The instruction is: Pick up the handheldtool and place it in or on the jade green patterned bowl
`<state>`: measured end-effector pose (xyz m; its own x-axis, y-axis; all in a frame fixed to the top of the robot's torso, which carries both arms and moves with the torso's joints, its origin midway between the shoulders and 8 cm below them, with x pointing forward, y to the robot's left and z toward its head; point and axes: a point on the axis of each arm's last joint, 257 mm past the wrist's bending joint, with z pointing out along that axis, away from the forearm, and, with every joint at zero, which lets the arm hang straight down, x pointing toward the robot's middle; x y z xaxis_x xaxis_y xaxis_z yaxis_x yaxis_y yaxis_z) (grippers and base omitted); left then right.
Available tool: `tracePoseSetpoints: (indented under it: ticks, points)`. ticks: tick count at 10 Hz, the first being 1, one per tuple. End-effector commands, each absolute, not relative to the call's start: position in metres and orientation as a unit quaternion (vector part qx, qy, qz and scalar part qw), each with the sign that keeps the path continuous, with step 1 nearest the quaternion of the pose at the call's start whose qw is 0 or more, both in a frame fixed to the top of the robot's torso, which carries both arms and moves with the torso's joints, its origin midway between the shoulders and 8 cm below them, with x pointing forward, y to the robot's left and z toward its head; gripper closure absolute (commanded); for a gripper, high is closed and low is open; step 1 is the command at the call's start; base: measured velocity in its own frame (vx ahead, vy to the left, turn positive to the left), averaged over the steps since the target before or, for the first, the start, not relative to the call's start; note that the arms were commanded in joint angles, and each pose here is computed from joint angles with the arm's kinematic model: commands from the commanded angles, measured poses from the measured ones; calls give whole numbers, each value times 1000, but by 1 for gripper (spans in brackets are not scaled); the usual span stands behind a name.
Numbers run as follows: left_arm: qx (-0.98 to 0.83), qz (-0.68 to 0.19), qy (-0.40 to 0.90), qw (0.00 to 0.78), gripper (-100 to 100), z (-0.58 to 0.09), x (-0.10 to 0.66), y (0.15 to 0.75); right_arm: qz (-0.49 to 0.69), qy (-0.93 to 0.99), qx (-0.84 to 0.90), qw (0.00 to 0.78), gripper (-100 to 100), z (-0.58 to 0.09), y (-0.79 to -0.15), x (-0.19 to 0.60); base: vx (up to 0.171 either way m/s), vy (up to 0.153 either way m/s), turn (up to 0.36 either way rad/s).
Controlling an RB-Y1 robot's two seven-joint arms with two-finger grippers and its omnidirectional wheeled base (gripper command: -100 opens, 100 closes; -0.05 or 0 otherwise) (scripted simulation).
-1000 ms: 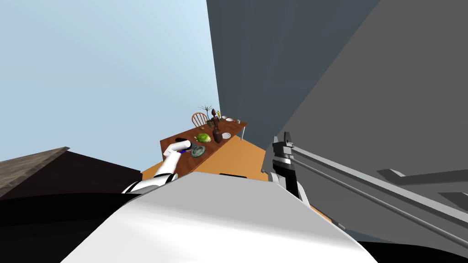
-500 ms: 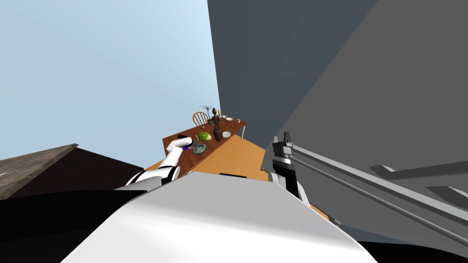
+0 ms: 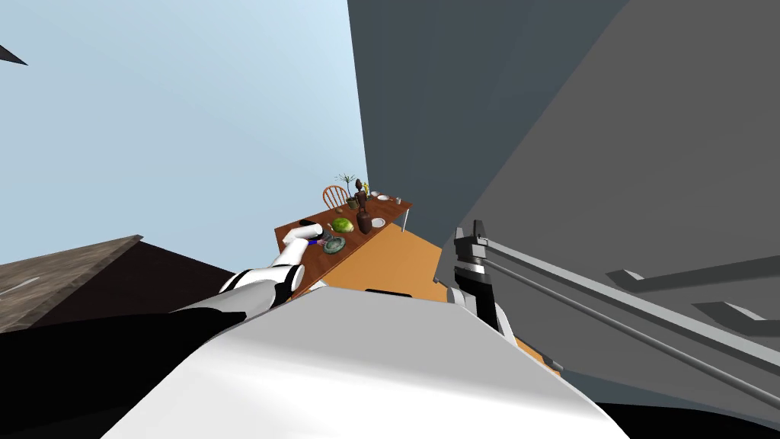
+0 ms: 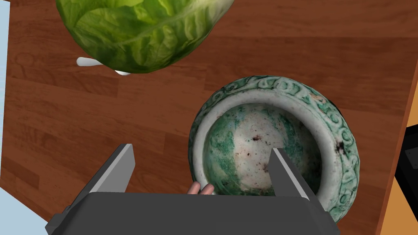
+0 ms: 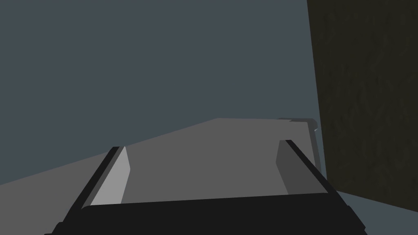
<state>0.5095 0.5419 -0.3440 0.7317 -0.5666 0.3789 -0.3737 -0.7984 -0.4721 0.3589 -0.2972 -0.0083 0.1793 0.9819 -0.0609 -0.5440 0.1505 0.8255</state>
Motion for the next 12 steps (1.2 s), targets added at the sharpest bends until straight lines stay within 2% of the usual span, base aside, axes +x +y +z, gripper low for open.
tracePoseSetpoints:
  ticks: [1, 2, 3, 5, 7, 8, 9, 12]
  points:
    - [-915, -261, 253, 176, -100, -341, 520, 536, 555, 320, 342, 688, 0, -8, -297, 359, -10, -10, -4]
    - [-919, -254, 250, 171, -100, -348, 514, 536, 555, 320, 342, 688, 0, -8, -297, 359, 15, -3, -3]
    - [-907, -256, 265, 205, -100, -324, 529, 556, 555, 320, 342, 688, 0, -8, -297, 359, -67, -26, 45]
    - [-906, -265, 262, 200, -100, -313, 543, 548, 555, 320, 342, 688, 0, -8, -297, 359, -109, -23, 15]
    - [-907, -271, 258, 192, -100, -304, 557, 541, 555, 320, 342, 688, 0, -8, -297, 359, -18, -1, -4]
    - [-917, -252, 251, 179, -100, -324, 543, 543, 555, 320, 342, 688, 0, -8, -297, 359, 13, 2, -5]
    - [-905, -256, 262, 215, -100, -295, 557, 563, 555, 320, 342, 688, 0, -8, -297, 359, -97, -8, 46]
    - [-895, -280, 267, 222, -100, -268, 579, 555, 555, 320, 342, 688, 0, -8, -297, 359, -82, -25, 9]
